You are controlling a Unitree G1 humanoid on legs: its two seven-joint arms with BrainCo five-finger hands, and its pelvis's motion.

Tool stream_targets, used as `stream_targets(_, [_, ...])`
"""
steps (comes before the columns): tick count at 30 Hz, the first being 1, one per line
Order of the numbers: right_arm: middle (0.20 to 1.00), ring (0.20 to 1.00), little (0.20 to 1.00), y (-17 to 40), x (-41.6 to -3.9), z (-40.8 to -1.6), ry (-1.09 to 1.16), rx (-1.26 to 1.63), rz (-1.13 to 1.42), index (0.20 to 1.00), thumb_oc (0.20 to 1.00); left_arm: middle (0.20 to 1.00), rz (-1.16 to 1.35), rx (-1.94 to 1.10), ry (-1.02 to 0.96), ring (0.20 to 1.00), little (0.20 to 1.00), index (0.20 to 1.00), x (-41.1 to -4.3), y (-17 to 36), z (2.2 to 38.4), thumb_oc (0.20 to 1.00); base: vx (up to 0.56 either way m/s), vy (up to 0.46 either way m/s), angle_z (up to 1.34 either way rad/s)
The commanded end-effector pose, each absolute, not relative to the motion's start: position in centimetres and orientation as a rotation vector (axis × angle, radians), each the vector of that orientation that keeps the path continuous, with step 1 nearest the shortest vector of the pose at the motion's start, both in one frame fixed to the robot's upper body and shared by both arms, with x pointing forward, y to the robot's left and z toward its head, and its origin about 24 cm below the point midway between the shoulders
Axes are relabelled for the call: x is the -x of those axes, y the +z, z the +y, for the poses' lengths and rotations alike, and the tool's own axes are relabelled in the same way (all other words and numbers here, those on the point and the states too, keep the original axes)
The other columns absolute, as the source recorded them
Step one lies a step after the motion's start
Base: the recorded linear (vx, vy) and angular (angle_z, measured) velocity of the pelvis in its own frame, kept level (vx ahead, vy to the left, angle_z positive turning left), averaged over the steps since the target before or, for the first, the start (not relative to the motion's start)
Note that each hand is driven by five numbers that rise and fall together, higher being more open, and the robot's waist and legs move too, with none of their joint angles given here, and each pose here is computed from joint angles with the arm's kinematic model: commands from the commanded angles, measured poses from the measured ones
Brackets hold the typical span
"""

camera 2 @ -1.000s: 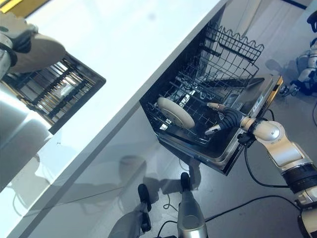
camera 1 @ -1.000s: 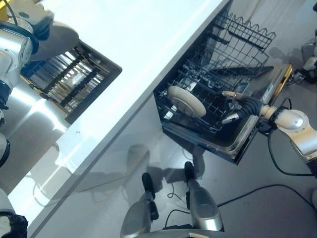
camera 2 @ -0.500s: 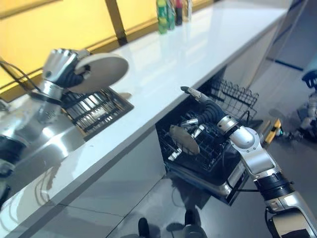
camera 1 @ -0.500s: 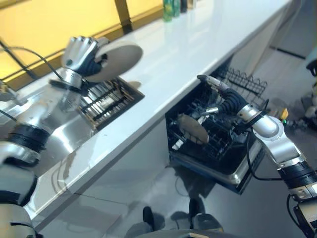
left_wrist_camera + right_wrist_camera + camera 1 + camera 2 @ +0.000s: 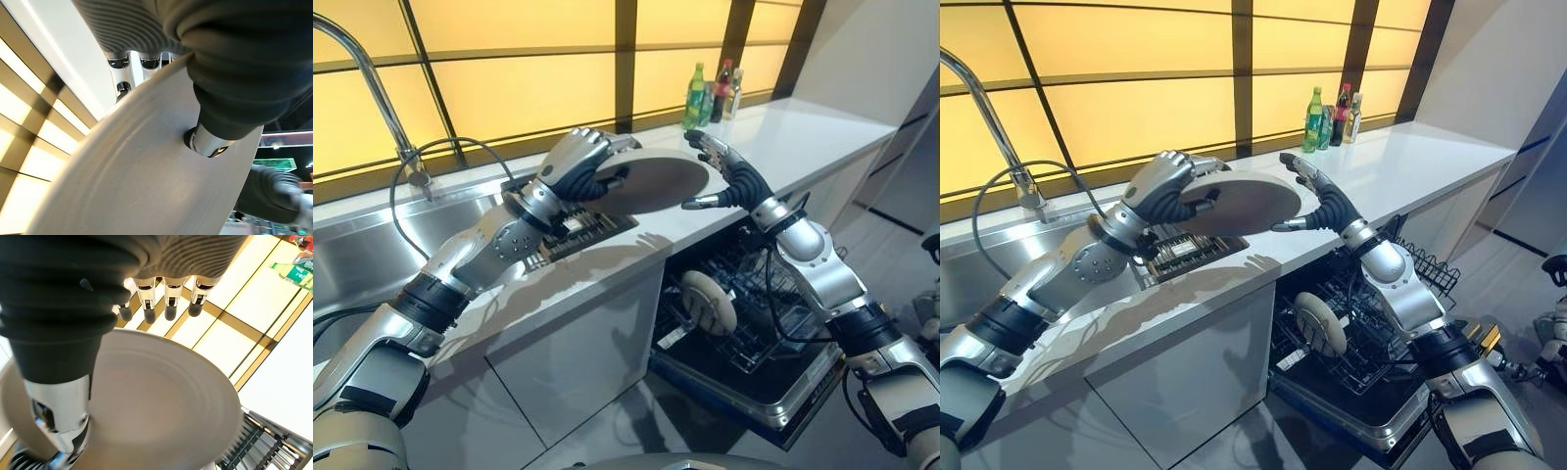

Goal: Pick up plates and place into dishwasher.

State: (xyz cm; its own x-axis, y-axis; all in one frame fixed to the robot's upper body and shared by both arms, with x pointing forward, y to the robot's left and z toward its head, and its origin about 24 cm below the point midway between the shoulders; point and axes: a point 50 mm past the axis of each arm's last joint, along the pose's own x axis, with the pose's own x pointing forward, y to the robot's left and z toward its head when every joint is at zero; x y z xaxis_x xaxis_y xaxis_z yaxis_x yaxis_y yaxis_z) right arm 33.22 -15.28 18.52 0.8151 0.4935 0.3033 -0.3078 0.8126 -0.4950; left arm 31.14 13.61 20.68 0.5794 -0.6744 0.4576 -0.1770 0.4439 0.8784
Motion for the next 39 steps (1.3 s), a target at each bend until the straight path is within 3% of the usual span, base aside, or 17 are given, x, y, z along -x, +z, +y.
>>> stream_targets(1, [1.000,1.000,1.000,23.4,-34.6,-14.5,0.450,0.430,-0.553,1.000,1.000,0.200,-1.064,-0.957,-0.386,0.200,0.200,0.200,-30.8,24.0,11.7,0.200,0.00,0.000,0.00])
stream_targets(7, [1.000,1.000,1.000,23.9,-35.5,-14.0,0.492,0.371,-0.520,1.000,1.000,0.200,-1.066,-0.883,-0.506,0.200,0.200,0.200,-30.1,23.9,10.0,0.200,0.01,-0.008,0.01])
stream_targets(8, [0.460,0.460,0.460,24.0,-35.5,-13.9,0.505,0.358,-0.520,0.460,0.460,0.200,-1.068,-0.876,-0.513,0.200,0.200,0.200,-30.1,23.9,9.8,0.200,0.00,0.000,0.00])
stream_targets(9, [0.200,0.200,0.200,24.1,-35.6,-13.7,0.534,0.334,-0.514,0.200,0.200,0.200,-1.071,-0.869,-0.519,0.200,0.200,0.200,-30.0,23.9,9.8,0.200,0.00,0.000,0.00])
stream_targets(19, [0.200,0.200,0.200,21.1,-36.2,-13.8,0.613,0.528,-0.333,0.200,0.200,0.200,-1.126,-0.849,-0.509,0.200,0.200,0.200,-29.5,24.8,9.2,0.200,0.01,-0.003,0.01])
stream_targets(29, [0.200,0.200,0.200,21.2,-36.6,-16.4,0.483,0.755,-0.312,0.200,0.200,0.200,-1.096,-0.881,-0.502,0.200,0.200,0.200,-29.7,24.9,9.4,0.200,0.00,0.000,0.00])
stream_targets(30, [0.200,0.200,0.200,21.2,-36.6,-16.9,0.454,0.777,-0.315,0.200,0.200,0.451,-1.064,-0.886,-0.509,0.451,0.451,0.451,-29.9,24.6,9.6,0.451,0.02,-0.024,-0.03])
stream_targets(31, [0.200,0.200,0.200,21.2,-36.5,-17.4,0.416,0.804,-0.318,0.200,0.200,0.956,-1.025,-0.896,-0.517,0.956,0.956,0.956,-30.1,24.2,9.9,0.956,0.02,-0.028,-0.04])
stream_targets(32, [0.200,0.200,0.200,21.2,-36.5,-18.1,0.367,0.841,-0.323,0.200,0.200,1.000,-1.007,-0.902,-0.524,1.000,1.000,1.000,-30.1,23.8,10.2,1.000,0.02,-0.028,-0.04])
stream_targets(39, [0.200,0.200,0.200,20.3,-34.9,-26.0,0.018,1.050,-0.229,0.200,0.200,1.000,-0.823,-0.845,-0.529,1.000,1.000,1.000,-29.6,21.2,13.3,1.000,0.01,-0.034,-0.04])
